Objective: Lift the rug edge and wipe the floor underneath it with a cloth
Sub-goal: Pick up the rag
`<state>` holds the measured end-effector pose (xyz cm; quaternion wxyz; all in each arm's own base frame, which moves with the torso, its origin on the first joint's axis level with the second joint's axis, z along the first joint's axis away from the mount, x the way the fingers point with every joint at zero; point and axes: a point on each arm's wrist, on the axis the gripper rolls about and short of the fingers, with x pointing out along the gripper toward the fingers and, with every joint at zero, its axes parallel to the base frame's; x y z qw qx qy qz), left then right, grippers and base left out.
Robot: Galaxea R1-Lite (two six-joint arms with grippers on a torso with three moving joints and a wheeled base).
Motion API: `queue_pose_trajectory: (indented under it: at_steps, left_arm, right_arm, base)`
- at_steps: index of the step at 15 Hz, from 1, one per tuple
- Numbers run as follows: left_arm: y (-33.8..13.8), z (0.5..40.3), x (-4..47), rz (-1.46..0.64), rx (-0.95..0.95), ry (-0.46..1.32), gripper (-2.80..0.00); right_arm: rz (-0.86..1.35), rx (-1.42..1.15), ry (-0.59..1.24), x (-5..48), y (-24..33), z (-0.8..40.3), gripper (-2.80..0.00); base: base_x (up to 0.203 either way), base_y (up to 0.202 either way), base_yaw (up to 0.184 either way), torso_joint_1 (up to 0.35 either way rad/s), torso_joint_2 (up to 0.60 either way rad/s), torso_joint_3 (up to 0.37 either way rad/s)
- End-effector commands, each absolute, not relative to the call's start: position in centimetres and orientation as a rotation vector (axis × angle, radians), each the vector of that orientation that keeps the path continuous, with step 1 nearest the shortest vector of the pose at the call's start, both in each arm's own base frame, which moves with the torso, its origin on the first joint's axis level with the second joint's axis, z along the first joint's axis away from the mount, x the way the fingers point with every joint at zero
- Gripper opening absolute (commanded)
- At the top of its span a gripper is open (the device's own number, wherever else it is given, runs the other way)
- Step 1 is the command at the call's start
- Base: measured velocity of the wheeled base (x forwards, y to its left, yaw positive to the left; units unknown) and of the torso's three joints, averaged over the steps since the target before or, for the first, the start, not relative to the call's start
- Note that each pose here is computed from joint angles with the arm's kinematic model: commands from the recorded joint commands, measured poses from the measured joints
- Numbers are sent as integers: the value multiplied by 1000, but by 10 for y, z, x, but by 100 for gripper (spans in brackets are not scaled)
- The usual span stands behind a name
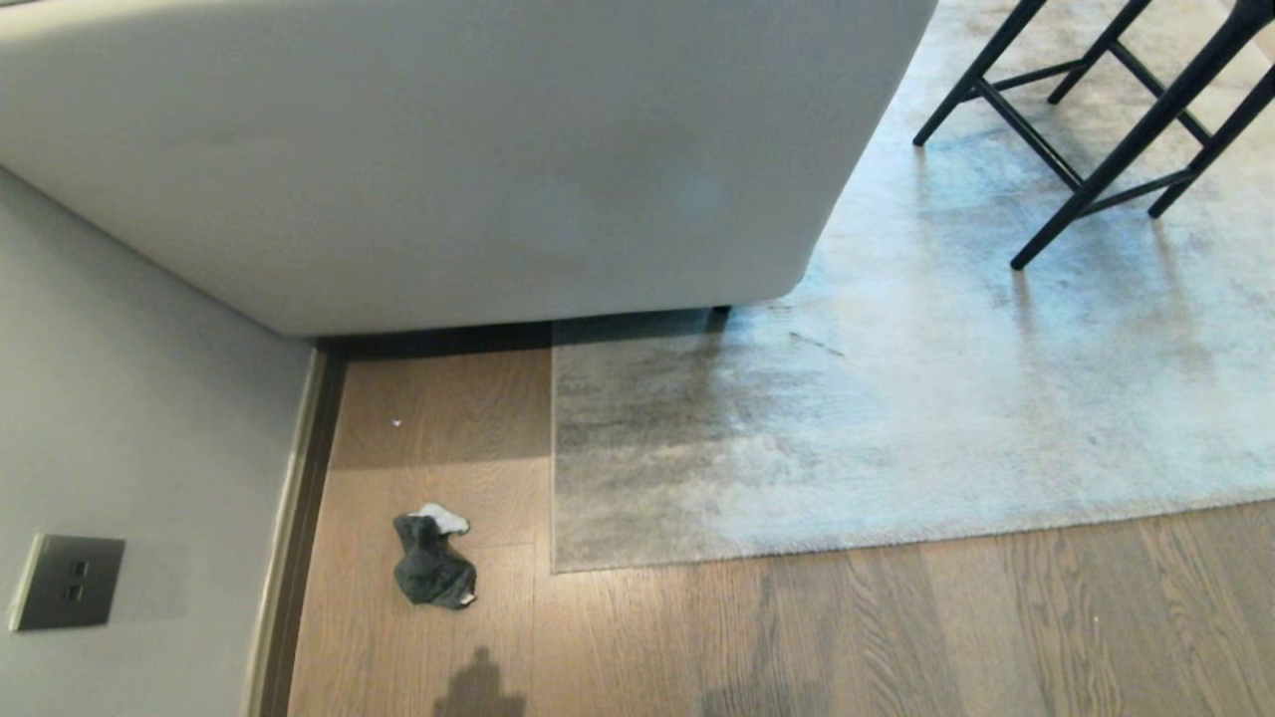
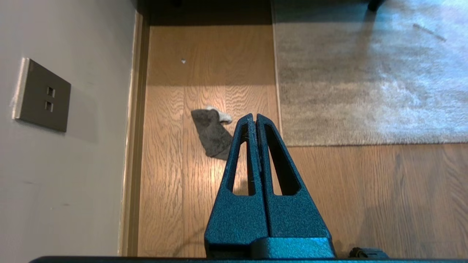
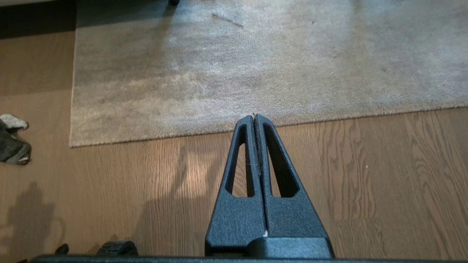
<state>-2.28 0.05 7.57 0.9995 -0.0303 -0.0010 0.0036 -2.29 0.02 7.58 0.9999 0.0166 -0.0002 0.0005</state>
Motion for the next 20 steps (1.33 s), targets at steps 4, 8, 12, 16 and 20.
queue_pose_trajectory:
  at_steps: [4,8,12,16,20]
  left_arm:
    - [1,76,-23,8,-63,-3,-280]
    - [1,76,-23,8,-63,-3,-280]
    - [1,76,-23,8,-63,-3,-280]
    - [1,76,-23,8,-64,-3,-280]
    - [1,76,-23,8,-64,-3,-280]
  right_arm:
    - [2,34,0,-23,0,76,-280]
    - [2,34,2,-23,0,76,-280]
    - [2,34,2,-23,0,76,-280]
    - [2,34,2,-23,0,76,-280]
    - [2,34,2,-23,0,76,-280]
  base:
    - [0,0,0,1,1,-194]
    - [0,0,0,4,1,-195]
    - [0,0,0,1,-1,-199]
    - [0,0,0,3,2,-199]
    - [0,0,0,4,-1,-198]
